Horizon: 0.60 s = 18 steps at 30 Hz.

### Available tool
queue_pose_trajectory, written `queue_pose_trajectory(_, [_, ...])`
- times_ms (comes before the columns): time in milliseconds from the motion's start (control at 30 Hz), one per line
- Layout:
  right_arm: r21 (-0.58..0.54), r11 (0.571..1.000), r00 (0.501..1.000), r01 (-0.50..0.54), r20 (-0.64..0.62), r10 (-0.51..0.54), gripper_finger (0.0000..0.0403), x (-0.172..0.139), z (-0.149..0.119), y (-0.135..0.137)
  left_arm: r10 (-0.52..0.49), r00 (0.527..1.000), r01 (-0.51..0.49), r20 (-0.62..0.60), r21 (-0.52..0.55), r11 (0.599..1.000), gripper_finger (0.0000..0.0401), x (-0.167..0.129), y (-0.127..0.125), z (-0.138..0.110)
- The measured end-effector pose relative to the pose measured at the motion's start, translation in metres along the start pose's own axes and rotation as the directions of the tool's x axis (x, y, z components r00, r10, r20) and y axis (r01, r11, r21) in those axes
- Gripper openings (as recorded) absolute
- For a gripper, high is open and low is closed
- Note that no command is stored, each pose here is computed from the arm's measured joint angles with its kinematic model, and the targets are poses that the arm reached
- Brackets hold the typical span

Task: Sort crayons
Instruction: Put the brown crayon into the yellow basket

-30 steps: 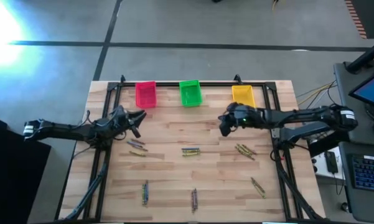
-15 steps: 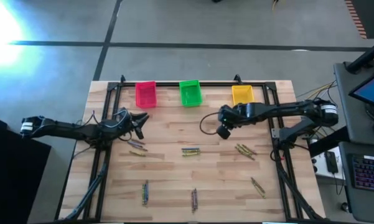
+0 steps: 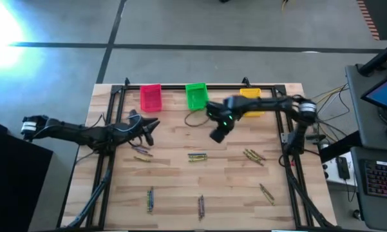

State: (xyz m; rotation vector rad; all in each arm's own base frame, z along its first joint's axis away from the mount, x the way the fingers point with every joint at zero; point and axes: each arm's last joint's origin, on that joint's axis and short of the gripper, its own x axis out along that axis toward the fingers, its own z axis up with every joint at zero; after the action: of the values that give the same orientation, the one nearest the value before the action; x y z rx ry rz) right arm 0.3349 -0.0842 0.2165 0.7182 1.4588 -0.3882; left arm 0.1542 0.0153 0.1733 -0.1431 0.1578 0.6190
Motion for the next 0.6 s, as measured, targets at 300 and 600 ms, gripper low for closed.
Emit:
queue_pose_trajectory(300, [-0.093, 0.984, 0.949, 0.15, -0.267, -0.17, 0.0009, -0.016, 0.006, 0.026, 0.164, 0.986, -0.163, -0.002, 0.107, 0.981, 0.0075, 0.012, -0.004, -0.004])
queue_pose_trajectory(600, [-0.254, 0.921, 0.928, 0.294, -0.154, -0.339, 0.0009, -0.013, 0.016, 0.019, 0.129, 0.983, -0.144, 0.127, 0.12, 0.982, 0.0075, 0.024, -0.014, 0.007])
